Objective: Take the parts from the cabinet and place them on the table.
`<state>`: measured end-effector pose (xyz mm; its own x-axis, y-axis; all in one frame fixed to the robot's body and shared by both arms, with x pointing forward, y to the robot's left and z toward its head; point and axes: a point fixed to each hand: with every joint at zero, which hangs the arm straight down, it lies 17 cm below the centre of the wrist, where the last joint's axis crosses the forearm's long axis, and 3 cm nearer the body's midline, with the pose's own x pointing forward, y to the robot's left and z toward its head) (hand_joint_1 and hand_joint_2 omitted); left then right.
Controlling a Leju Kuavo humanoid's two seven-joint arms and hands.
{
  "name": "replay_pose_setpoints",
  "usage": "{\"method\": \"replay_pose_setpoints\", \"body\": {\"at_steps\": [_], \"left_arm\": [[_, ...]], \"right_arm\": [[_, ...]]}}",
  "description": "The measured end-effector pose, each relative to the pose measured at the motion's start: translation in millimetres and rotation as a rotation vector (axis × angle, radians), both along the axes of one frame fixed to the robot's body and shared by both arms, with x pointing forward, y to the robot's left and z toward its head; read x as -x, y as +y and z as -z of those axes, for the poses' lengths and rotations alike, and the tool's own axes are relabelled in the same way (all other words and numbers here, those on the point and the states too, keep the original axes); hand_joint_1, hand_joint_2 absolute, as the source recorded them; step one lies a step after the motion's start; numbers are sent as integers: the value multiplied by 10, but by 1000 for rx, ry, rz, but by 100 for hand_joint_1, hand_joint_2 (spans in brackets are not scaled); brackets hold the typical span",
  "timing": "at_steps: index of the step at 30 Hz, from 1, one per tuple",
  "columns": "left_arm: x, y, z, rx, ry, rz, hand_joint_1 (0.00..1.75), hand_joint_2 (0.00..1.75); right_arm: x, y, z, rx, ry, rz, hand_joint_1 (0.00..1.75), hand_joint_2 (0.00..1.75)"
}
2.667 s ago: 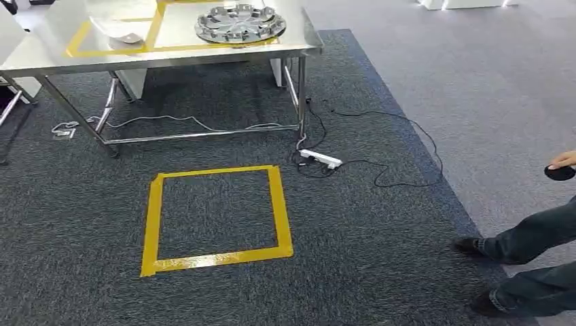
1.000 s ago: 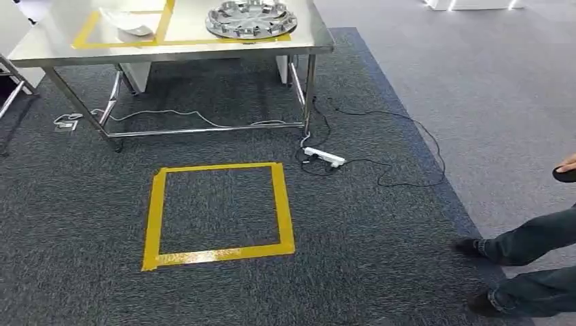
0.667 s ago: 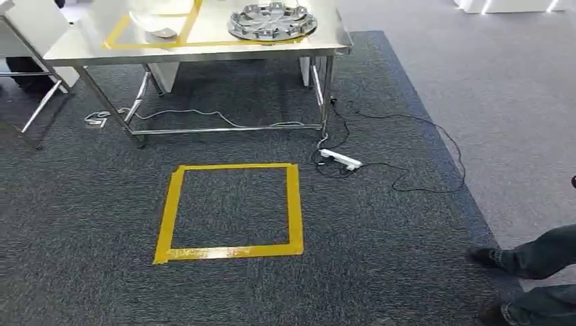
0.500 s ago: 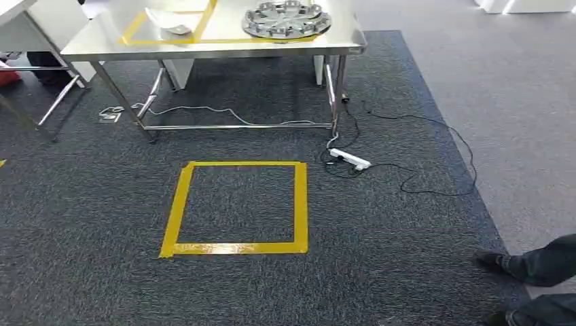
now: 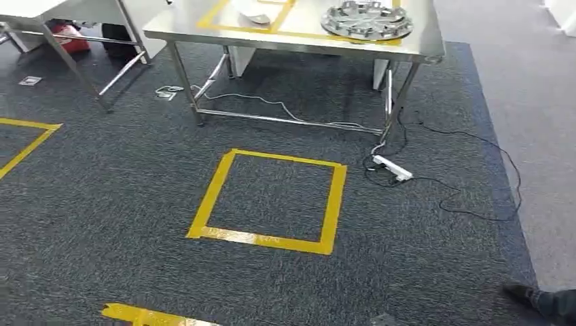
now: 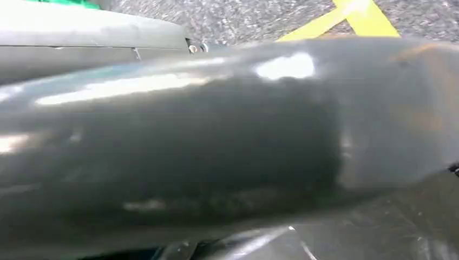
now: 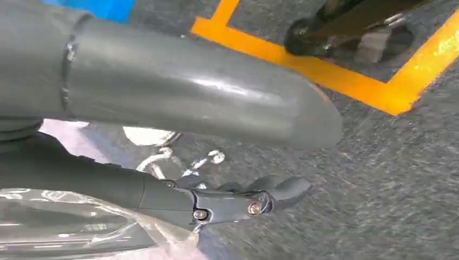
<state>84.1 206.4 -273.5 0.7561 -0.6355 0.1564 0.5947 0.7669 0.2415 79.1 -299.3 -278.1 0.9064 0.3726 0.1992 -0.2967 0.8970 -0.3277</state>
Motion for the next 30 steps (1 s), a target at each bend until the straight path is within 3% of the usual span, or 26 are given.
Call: {"method": "replay_pose_setpoints", "body": {"at_steps": [16, 30], "left_arm": [[-27, -24, -6, 5, 0, 2, 0, 0], [-34, -19, -4, 12, 8, 5, 0, 0]], "right_arm": [[89, -13, 9, 12, 12, -12, 0, 0], [-12, -34, -7, 27, -3, -29, 0, 0]]}}
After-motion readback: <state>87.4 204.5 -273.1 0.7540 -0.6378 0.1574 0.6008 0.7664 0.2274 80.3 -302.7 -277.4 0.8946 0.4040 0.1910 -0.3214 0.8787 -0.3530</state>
